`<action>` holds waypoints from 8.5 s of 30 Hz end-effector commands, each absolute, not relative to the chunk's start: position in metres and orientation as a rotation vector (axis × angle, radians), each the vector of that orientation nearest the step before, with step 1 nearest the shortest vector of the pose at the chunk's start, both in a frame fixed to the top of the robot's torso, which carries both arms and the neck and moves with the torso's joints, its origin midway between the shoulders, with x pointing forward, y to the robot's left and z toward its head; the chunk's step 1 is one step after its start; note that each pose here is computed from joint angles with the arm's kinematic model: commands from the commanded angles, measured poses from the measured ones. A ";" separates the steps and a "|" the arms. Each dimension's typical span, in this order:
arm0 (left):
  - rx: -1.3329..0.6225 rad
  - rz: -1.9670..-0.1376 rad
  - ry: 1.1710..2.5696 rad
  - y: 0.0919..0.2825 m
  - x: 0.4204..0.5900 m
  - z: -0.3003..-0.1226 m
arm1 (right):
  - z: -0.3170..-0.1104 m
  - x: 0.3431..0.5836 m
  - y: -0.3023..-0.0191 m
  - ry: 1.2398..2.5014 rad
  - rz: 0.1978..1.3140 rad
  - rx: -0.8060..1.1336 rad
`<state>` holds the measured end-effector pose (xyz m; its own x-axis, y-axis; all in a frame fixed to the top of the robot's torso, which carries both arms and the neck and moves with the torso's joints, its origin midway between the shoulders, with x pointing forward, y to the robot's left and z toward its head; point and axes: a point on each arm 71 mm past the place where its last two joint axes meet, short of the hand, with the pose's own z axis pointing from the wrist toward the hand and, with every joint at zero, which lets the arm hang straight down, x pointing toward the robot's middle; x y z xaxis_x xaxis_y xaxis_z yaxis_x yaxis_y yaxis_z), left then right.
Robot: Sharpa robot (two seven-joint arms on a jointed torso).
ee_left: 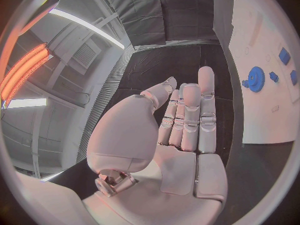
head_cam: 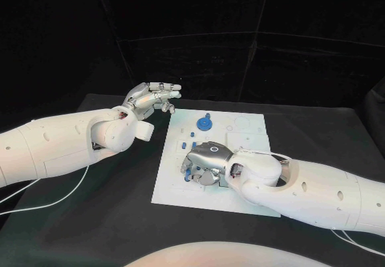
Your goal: Assemble the parts on the task board
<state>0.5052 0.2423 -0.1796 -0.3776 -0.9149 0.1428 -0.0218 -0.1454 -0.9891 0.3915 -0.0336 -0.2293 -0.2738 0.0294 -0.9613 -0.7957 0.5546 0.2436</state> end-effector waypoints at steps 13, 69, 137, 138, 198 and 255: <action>-1.097 -1.626 1.415 0.242 0.505 -0.178 | -0.224 0.388 -0.033 1.606 0.961 -0.652; -1.101 -1.623 1.419 0.245 0.504 -0.178 | -0.231 0.393 -0.219 1.991 0.348 -0.099; -1.104 -1.624 1.425 0.247 0.503 -0.179 | -0.243 0.383 -0.159 2.022 0.583 0.158; -1.105 -1.624 1.425 0.247 0.503 -0.179 | -0.242 0.383 -0.159 2.019 0.583 0.155; -1.111 -1.614 1.426 0.252 0.503 -0.179 | -0.227 0.374 -0.194 1.905 0.758 0.149; -1.112 -1.624 1.436 0.251 0.501 -0.179 | -0.248 0.387 -0.235 2.005 0.179 -0.237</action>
